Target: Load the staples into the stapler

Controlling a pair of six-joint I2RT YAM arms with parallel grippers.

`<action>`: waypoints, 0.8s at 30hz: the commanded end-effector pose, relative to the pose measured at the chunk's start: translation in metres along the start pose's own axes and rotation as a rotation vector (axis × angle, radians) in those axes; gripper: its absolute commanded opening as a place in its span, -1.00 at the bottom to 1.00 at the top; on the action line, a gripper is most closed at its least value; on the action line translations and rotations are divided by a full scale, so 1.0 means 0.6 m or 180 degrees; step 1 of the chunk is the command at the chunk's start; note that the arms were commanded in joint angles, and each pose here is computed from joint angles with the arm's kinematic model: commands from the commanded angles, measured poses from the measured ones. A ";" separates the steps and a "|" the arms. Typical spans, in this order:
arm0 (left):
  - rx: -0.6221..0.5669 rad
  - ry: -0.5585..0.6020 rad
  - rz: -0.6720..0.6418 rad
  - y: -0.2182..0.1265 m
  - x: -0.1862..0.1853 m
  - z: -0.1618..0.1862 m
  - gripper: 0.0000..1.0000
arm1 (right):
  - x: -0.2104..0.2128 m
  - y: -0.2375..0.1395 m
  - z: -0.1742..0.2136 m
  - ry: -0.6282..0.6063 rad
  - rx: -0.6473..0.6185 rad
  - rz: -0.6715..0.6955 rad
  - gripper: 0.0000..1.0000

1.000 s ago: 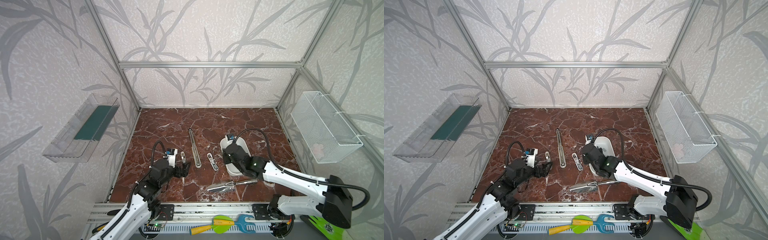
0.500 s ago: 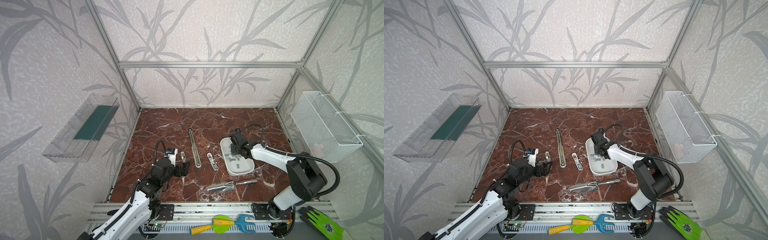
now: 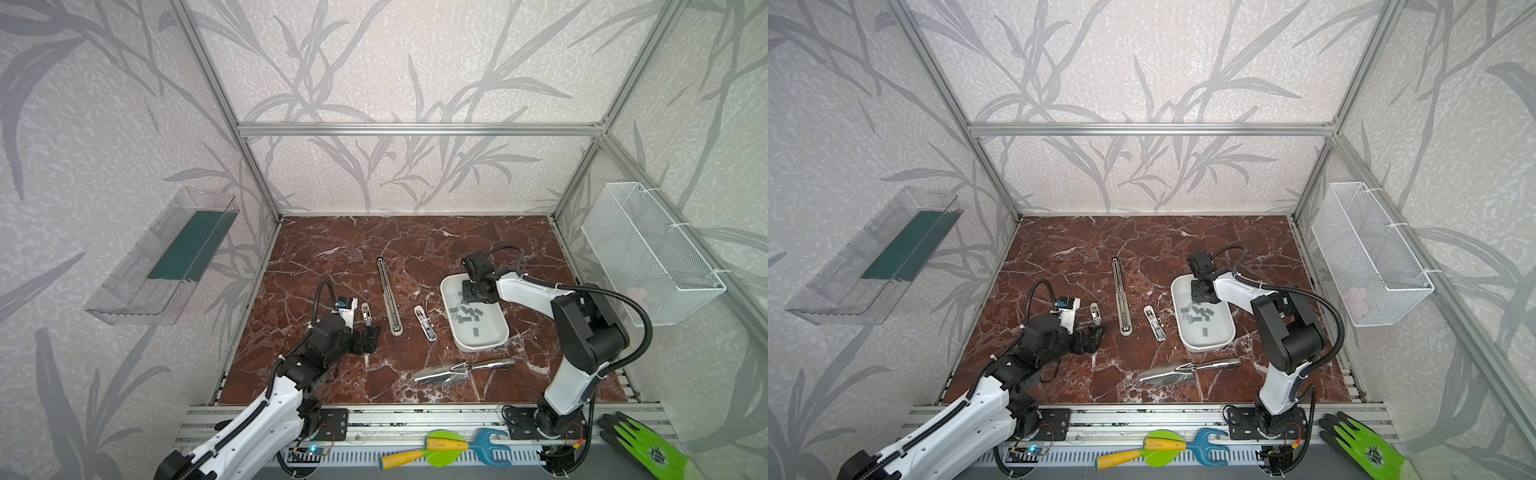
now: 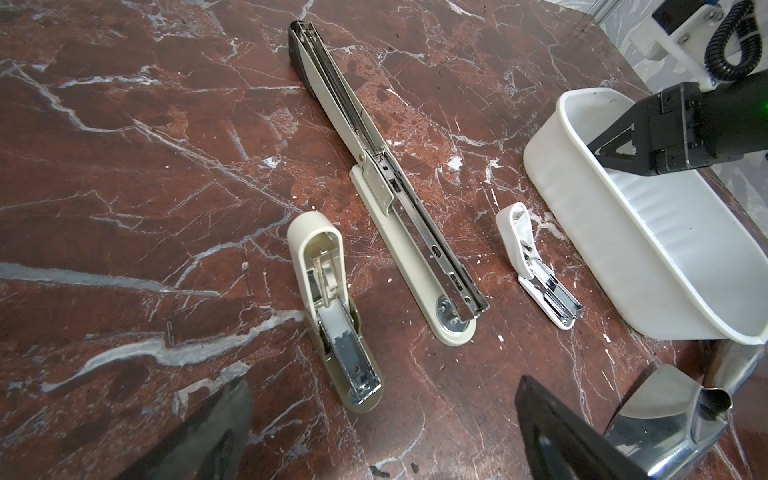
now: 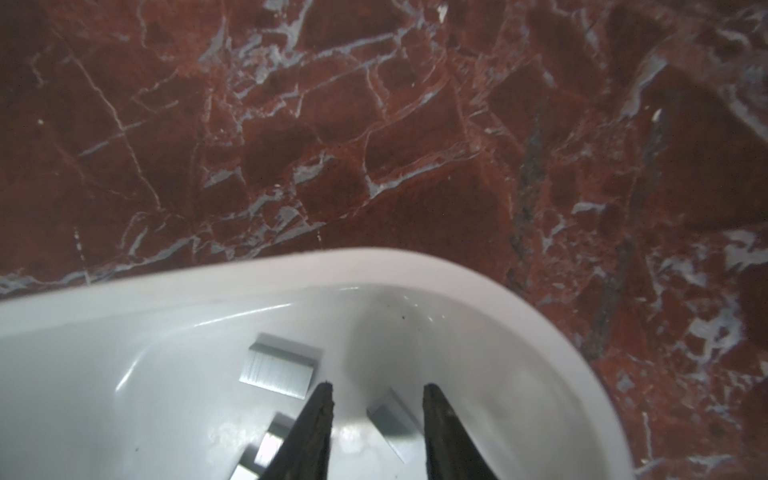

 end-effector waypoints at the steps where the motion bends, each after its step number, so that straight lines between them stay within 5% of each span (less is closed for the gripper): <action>1: -0.0182 0.0025 0.0024 -0.005 -0.008 -0.023 0.98 | -0.001 0.008 0.008 0.0071 0.0109 -0.0025 -0.23; 13: -0.0176 0.0032 0.0030 -0.004 -0.008 -0.023 0.98 | -0.009 0.013 0.028 0.0148 0.0178 0.0043 -0.27; 24: -0.0180 0.0039 0.0032 -0.004 -0.008 -0.024 0.98 | -0.010 0.011 0.029 0.0193 0.0178 0.0049 -0.49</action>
Point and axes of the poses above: each gripper's point midway between its finger pads, its own y axis out along the fingers, its own x axis along the line the jaws close on, z = x × y, the point moved 10 cm from there along -y, back along the fingers, and after that the axes turned 1 degree about -y, right-handed, at the moved point
